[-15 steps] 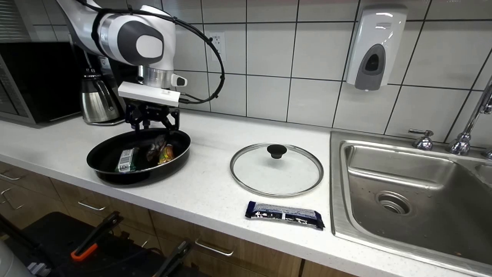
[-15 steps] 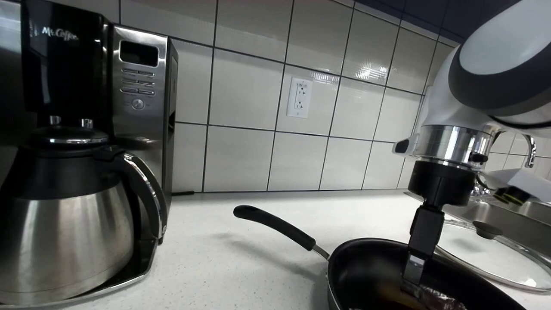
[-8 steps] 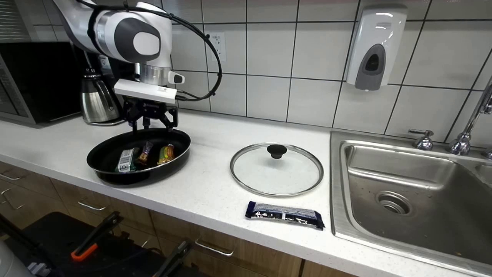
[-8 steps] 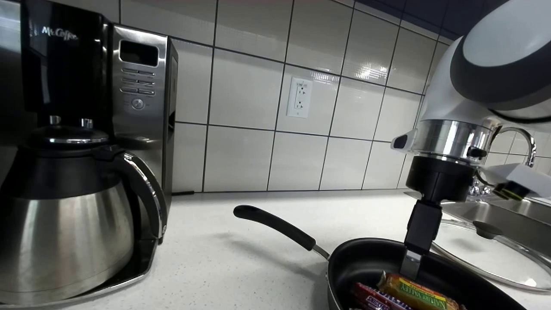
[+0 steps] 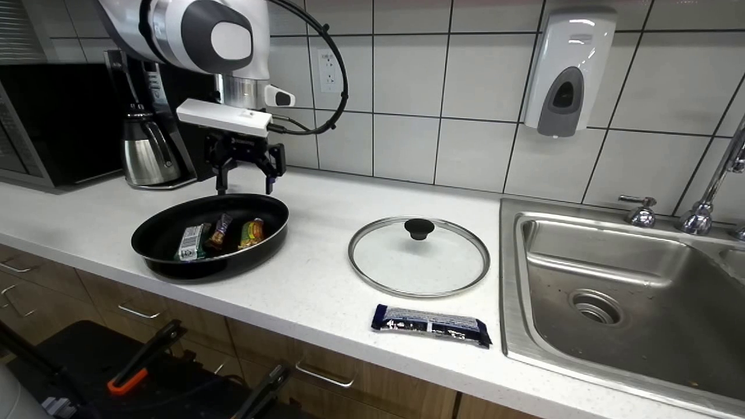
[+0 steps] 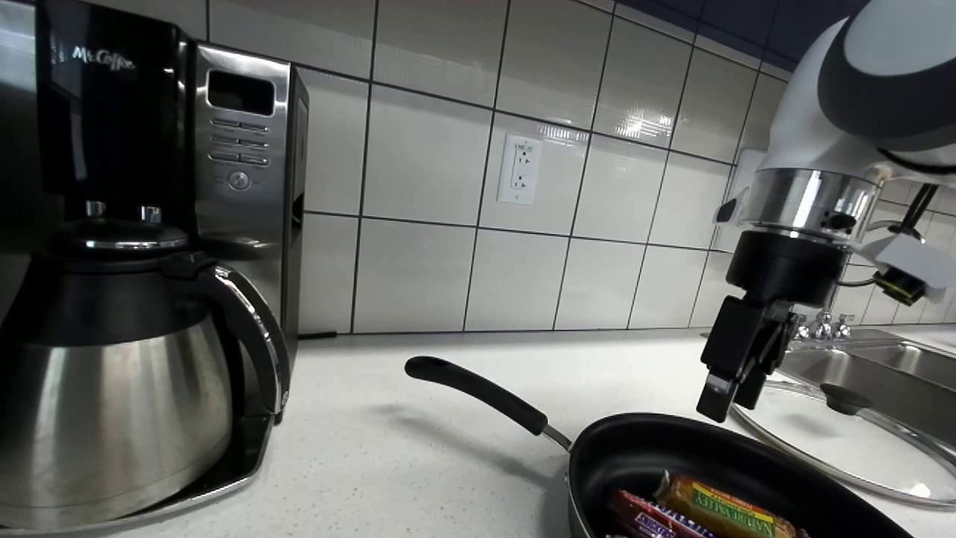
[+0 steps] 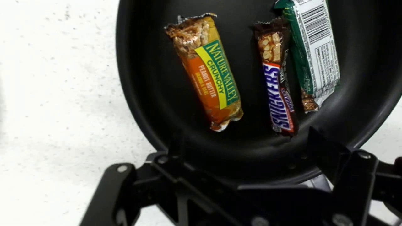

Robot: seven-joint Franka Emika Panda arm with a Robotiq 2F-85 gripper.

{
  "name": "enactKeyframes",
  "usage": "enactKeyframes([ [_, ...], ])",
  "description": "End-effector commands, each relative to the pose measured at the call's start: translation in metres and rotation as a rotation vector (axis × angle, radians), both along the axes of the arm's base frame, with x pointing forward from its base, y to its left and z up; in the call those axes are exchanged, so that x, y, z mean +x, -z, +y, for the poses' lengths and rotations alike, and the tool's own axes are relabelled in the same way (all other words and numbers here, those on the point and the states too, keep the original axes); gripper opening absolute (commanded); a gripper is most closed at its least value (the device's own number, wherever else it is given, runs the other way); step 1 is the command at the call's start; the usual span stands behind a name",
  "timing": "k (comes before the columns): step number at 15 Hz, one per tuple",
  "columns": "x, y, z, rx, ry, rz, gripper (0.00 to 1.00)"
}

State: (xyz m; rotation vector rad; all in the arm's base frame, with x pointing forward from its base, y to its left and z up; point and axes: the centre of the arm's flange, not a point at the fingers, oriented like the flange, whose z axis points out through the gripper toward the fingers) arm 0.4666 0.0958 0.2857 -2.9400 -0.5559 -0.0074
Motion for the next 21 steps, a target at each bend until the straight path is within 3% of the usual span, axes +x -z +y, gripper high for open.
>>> enactKeyframes([
  [1,-0.001,-0.016,-0.017,-0.076,0.161,0.01,1.0],
  [6,0.007,-0.015,-0.055,-0.141,0.421,0.04,1.0],
  [13,-0.003,-0.018,-0.113,-0.161,0.751,0.089,1.0],
  [21,-0.029,-0.021,-0.173,-0.232,1.048,0.062,1.0],
])
